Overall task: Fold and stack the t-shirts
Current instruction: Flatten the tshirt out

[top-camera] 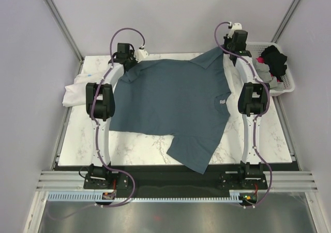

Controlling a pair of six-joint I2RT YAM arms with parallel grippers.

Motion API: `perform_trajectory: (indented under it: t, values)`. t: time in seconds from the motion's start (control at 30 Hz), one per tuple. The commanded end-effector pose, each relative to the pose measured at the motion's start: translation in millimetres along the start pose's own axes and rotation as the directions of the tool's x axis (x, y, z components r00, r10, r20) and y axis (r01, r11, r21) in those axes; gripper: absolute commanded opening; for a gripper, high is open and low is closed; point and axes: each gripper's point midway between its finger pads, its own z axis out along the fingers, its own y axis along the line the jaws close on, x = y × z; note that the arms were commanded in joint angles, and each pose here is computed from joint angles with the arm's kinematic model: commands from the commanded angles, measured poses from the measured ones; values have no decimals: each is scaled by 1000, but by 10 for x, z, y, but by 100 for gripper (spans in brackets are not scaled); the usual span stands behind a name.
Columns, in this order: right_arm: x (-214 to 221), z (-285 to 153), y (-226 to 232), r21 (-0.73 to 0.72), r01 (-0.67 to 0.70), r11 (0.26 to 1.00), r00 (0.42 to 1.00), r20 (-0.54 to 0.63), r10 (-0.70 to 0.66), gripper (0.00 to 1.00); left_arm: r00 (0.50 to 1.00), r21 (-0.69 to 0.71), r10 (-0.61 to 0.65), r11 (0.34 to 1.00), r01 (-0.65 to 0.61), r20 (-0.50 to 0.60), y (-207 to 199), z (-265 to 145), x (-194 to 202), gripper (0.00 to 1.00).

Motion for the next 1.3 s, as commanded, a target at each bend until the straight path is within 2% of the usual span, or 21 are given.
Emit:
perform_trajectory:
  t: [0.0,0.07,0.17,0.27,0.33,0.37,0.4,0.43,0.47,0.5,0.53,0.6,0.63,0.77,0.83,1.0,1.07,1.27]
  values:
    - [-395,-10,-19,32,-13,999,994,112,9,0,999,-157,-46,986,48,18,427,-67,-105,43]
    - [-390,-19,32,23,-11,1000,994,107,8,0,996,-214,-86,973,88,19,567,-174,-127,67]
    - [-377,-31,31,20,-12,1000,995,100,10,0,990,-238,-131,961,139,49,654,-345,-202,72]
    - [-400,-53,39,16,-10,1000,995,100,9,0,984,-207,-170,962,178,54,569,-397,-151,75]
    - [-423,-72,62,8,-9,1000,995,101,8,0,966,-158,-250,953,257,62,540,-406,-141,77]
    - [-425,-85,82,1,-38,999,994,98,37,0,952,-122,-303,944,305,37,483,-324,-7,80]
    - [-408,-90,92,-4,-41,999,995,92,41,0,913,-79,-406,909,408,38,422,-268,26,81]
    - [-401,-96,93,-8,-47,999,995,89,48,0,884,-49,-451,887,460,126,665,-373,-221,81]
    - [-386,-106,119,-21,-50,999,995,81,51,0,850,8,-522,852,523,71,576,-383,-78,81]
    - [-356,-111,139,-27,-51,998,996,71,53,0,802,47,-595,804,593,55,474,-268,-34,81]
    - [-351,-122,148,-32,-51,998,996,66,53,0,782,77,-619,785,614,74,497,-295,-84,80]
    - [-324,-131,148,-35,-55,998,997,57,57,0,754,101,-652,758,644,82,467,-276,-82,78]
    - [-308,-128,321,-57,-47,997,997,51,50,0,749,136,-658,751,646,78,375,-236,-91,77]
    - [-289,-145,380,-70,-44,997,998,41,47,0,721,174,-689,721,671,78,297,-171,-126,68]
    - [-303,-159,393,-73,-42,996,998,41,45,0,641,222,-766,633,741,45,234,-185,-43,68]
    - [-313,-187,400,-73,-37,997,998,39,40,0,519,372,-853,463,805,-63,-167,-279,-174,67]
    - [-302,-191,395,-71,-33,997,999,36,35,0,491,382,-867,428,819,-80,-211,-265,-186,65]
    - [-286,-215,460,-76,-20,997,999,27,23,0,477,376,-876,419,827,-74,-212,-152,-155,60]
